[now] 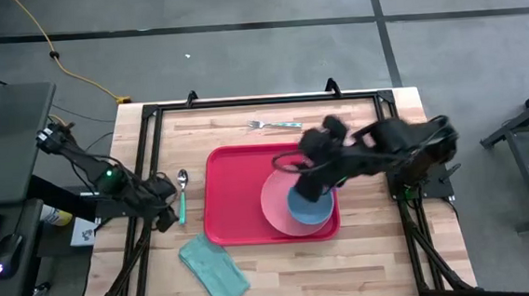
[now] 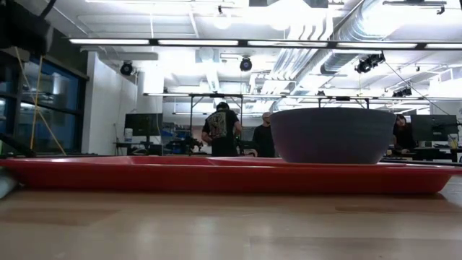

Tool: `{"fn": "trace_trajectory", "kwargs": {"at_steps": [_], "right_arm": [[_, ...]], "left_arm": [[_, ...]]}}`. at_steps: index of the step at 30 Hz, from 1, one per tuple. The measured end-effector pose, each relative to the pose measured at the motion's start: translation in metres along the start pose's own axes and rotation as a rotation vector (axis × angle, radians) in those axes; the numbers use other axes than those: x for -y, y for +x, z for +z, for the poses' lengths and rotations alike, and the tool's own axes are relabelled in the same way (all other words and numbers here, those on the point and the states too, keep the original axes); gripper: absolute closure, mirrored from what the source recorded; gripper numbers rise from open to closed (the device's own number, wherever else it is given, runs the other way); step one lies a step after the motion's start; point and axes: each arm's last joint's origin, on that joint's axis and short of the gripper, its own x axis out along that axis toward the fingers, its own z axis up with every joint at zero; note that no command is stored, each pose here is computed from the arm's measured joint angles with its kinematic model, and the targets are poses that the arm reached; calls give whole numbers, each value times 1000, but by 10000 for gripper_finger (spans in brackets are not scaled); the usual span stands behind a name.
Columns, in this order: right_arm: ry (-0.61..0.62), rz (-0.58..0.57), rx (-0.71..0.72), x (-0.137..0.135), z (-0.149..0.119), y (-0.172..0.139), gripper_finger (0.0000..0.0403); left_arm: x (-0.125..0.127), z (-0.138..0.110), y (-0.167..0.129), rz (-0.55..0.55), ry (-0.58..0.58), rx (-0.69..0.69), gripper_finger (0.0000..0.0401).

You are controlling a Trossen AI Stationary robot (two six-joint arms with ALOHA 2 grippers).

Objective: Set up tray
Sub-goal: Put the blue napkin on the red tray to the left of the pink plate

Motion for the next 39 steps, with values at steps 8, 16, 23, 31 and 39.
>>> {"fn": "trace_trajectory", "kwargs": {"at_steps": [8,16,23,31,39], "right_arm": [[-33,-7,77,56,-3,-62,206],[-94,70,119,85,-9,-96,205],[-169,121,112,81,-12,-101,206],[-197,148,110,76,-15,-103,210],[-214,170,103,75,-16,-104,224]], "left_arm": [[28,-13,20,-40,-55,-136,151],[40,-19,30,-53,-129,-200,140],[37,-21,40,-67,-159,-206,97],[24,-26,61,-69,-245,-213,48],[16,-29,79,-83,-280,-203,43]]}}
